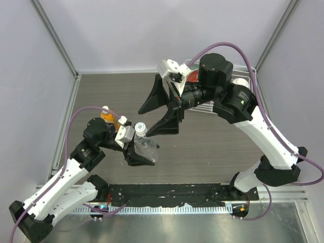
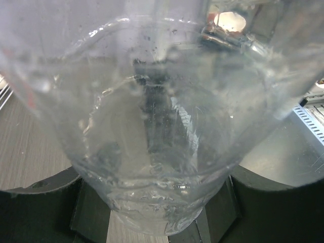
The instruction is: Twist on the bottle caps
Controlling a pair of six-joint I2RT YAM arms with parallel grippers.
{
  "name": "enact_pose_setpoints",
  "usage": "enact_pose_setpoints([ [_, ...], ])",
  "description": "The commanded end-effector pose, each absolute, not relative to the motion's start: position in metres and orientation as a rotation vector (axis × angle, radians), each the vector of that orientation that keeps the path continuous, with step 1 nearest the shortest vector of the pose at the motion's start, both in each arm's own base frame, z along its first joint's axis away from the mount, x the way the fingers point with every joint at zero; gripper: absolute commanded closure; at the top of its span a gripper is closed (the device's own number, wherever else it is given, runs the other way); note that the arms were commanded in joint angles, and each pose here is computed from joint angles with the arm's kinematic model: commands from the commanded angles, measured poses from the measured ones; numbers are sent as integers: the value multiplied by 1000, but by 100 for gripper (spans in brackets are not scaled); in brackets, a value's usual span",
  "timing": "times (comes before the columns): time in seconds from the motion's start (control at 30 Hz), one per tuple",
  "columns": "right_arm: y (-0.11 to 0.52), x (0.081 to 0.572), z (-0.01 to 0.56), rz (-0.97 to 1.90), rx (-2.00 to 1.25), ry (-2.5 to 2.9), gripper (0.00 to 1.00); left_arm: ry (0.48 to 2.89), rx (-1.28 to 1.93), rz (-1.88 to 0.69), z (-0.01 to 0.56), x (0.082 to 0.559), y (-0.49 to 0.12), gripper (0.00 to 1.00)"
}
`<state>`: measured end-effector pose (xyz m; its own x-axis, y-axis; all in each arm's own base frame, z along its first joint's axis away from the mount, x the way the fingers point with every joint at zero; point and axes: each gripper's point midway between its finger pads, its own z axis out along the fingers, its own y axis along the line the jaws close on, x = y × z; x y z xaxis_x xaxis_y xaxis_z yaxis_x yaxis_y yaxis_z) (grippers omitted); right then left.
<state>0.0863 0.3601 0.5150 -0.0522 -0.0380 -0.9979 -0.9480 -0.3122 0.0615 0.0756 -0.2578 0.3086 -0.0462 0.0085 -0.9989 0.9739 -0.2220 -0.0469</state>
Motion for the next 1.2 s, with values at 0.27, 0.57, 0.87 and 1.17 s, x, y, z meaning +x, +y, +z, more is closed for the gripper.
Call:
enact_pose_setpoints([
  [0.27, 375, 85, 517, 1567, -1450, 990, 34, 1068, 1377, -1411, 323, 70, -259, 100],
  [0.57, 376, 82, 512, 1599, -1458, 983, 43, 1080, 1352, -1403, 324, 73, -259, 100],
  [0.87, 375, 81, 507, 1604, -1459, 993, 53, 1101, 1328, -1398, 325, 76, -260, 100],
  [1.17, 374, 89, 498, 1598, -1433, 1051, 74, 1122, 1288, -1379, 329, 81, -261, 100],
])
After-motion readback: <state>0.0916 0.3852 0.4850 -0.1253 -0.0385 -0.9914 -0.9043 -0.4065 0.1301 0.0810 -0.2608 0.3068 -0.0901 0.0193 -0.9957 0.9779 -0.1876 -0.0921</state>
